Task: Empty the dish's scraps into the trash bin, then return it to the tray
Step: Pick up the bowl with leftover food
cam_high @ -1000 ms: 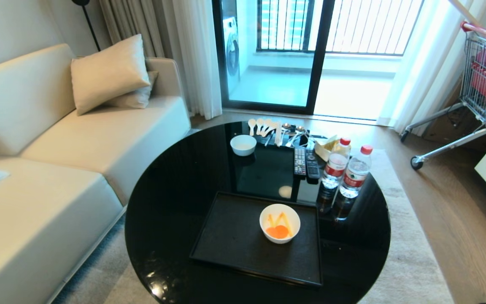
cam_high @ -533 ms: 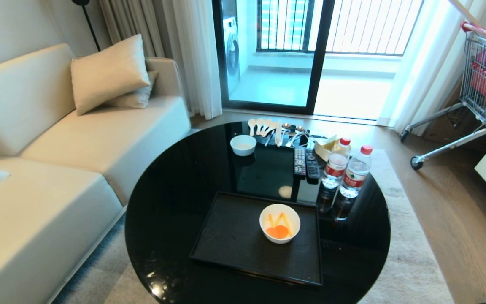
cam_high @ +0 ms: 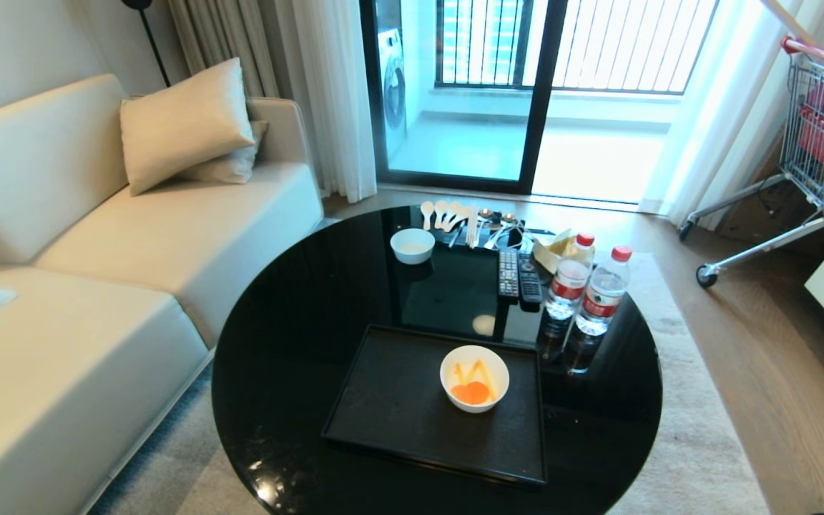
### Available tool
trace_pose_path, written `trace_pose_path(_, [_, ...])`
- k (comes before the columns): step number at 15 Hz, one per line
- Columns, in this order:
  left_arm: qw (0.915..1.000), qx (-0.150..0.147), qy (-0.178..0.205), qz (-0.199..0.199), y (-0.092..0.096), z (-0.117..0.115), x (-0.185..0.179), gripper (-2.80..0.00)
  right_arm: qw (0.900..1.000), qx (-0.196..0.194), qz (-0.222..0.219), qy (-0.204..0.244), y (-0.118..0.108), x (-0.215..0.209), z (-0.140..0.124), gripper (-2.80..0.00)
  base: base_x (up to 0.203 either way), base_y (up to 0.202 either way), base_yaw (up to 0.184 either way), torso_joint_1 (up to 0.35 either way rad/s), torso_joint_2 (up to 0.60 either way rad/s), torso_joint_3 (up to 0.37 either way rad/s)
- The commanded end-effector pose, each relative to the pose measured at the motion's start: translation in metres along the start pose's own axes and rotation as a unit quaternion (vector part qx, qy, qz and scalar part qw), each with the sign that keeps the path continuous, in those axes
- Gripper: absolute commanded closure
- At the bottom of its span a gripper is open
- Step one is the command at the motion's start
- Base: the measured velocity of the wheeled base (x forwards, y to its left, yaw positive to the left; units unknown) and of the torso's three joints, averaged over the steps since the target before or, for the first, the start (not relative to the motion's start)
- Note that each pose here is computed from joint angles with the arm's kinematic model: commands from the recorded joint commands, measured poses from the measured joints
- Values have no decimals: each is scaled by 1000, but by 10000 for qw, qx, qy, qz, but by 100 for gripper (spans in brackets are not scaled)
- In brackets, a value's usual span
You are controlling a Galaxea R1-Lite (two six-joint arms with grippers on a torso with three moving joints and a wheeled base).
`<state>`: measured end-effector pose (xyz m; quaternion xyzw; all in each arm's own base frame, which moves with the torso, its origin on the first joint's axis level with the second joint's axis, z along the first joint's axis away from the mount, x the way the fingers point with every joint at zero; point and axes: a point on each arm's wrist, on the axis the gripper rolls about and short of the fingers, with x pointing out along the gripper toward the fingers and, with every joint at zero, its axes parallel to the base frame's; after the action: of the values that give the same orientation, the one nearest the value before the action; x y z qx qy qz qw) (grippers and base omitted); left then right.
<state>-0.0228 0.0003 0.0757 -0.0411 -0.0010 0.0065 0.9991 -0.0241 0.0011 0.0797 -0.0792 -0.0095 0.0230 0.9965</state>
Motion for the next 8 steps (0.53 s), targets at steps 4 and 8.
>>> trace_pose_path(4, [10000,-4,-7,4,0,0,0,0,9995,-31,232,190,-10,-1,70,0,0,0,0,0,0,0])
trace_pose_path(8, [10000,-10,-8,3,0,0,0,0,9940,-320,558,882,-21,51,125,0,0,0,0,0,0,0])
